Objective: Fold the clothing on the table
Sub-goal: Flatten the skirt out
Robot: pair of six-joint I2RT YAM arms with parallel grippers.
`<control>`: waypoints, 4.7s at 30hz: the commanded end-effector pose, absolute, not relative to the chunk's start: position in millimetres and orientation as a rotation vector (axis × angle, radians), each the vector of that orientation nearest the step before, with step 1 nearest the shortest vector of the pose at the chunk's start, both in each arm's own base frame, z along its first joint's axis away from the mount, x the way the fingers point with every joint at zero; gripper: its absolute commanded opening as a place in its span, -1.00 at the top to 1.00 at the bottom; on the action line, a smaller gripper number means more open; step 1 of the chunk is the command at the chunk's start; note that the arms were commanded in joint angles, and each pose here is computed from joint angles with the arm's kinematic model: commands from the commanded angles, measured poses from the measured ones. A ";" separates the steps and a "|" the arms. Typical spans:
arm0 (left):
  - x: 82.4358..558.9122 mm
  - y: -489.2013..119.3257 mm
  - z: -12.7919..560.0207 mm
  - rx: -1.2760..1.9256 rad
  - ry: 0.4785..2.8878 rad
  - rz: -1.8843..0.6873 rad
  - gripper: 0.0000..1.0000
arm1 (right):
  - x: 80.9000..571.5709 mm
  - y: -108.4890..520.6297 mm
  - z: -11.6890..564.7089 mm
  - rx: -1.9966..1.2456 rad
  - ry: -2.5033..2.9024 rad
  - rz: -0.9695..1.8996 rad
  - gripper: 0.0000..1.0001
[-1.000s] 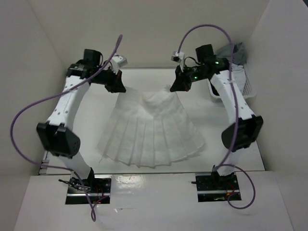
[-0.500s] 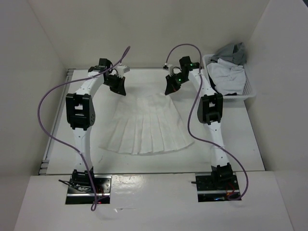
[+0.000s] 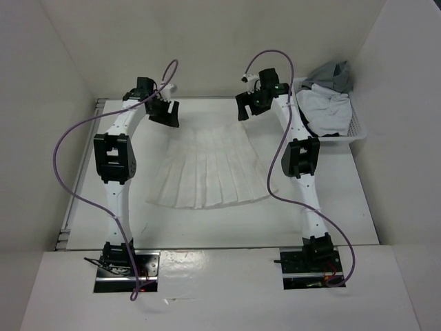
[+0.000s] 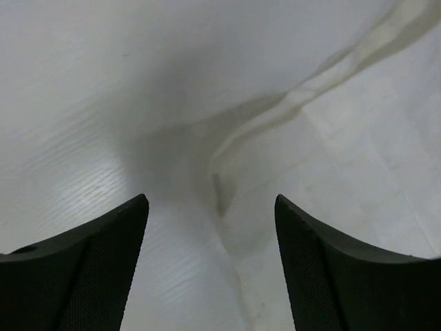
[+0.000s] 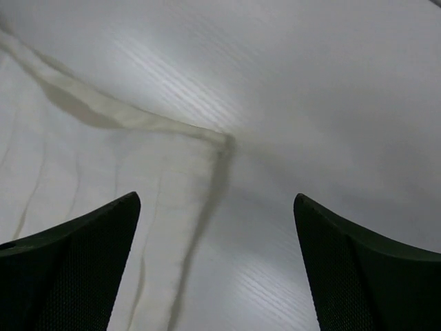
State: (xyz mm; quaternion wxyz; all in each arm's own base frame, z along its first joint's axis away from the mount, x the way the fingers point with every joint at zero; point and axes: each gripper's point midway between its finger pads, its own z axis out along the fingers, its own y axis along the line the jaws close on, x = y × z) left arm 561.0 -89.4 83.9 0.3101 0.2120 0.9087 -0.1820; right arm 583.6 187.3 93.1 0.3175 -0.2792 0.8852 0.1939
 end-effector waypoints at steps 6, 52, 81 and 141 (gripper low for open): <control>551.5 36.4 237.8 -0.036 2.184 -0.023 -1.00 | 571.9 180.0 231.1 -0.562 2.159 0.262 -0.96; 306.2 114.4 178.8 -0.216 2.290 0.014 -1.00 | 493.2 327.4 76.8 -0.408 2.408 0.234 -0.96; 308.9 111.7 180.8 -0.203 2.277 -0.006 -1.00 | 405.0 297.9 17.1 -0.309 2.592 0.115 -0.96; 518.6 -117.5 73.3 0.725 2.324 -0.663 0.03 | 469.2 132.7 146.2 -0.640 2.399 0.197 -0.91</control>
